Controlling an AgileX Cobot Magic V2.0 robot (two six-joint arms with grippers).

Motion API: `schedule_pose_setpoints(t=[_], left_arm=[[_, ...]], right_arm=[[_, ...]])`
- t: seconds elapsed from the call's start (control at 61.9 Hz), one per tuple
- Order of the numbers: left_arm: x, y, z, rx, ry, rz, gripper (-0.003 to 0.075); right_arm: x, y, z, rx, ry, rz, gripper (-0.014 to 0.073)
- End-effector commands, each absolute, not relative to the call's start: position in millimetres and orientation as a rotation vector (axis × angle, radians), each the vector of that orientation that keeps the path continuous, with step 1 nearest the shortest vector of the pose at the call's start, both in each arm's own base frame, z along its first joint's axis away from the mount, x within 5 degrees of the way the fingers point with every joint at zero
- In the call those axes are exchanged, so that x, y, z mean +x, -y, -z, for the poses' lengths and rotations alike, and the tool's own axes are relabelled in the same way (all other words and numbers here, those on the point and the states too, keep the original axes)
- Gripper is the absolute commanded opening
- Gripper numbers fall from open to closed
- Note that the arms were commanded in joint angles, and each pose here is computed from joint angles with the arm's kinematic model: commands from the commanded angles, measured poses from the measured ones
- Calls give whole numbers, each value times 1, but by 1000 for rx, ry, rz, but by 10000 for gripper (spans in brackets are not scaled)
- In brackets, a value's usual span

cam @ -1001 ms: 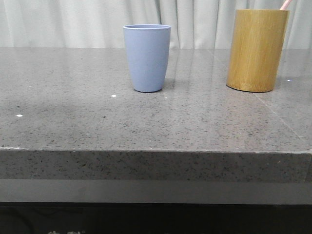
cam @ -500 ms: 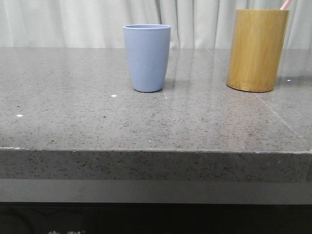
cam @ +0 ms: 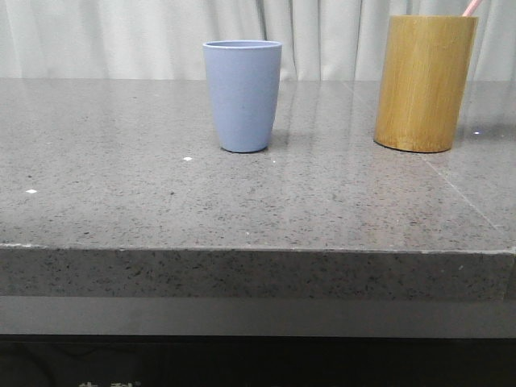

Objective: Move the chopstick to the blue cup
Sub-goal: 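Grasp the pink chopstick in the bamboo holder with the right gripper and lift, then carry the pink chopstick over the blue cup and lower it inside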

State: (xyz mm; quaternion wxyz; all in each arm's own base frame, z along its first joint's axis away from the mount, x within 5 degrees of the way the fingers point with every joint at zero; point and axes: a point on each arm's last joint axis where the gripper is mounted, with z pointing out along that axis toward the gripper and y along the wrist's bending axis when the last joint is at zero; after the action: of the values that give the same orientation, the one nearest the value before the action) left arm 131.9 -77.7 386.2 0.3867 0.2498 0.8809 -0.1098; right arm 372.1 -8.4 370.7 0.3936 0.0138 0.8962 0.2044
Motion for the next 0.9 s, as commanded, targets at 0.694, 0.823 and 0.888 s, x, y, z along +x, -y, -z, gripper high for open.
schedule_pose_setpoints(t=[0.694, 0.823, 0.888], left_arm=[[132, 78, -399, 595, -2156, 314, 244], [132, 78, -399, 595, -2156, 314, 243], [132, 78, -399, 594, -2153, 315, 243]], right_arm=[[270, -17, -542, -317, -1811, -276, -66], [254, -53, -554, -475, -1713, -321, -66], [253, -77, -552, -579, -1680, -364, -66]])
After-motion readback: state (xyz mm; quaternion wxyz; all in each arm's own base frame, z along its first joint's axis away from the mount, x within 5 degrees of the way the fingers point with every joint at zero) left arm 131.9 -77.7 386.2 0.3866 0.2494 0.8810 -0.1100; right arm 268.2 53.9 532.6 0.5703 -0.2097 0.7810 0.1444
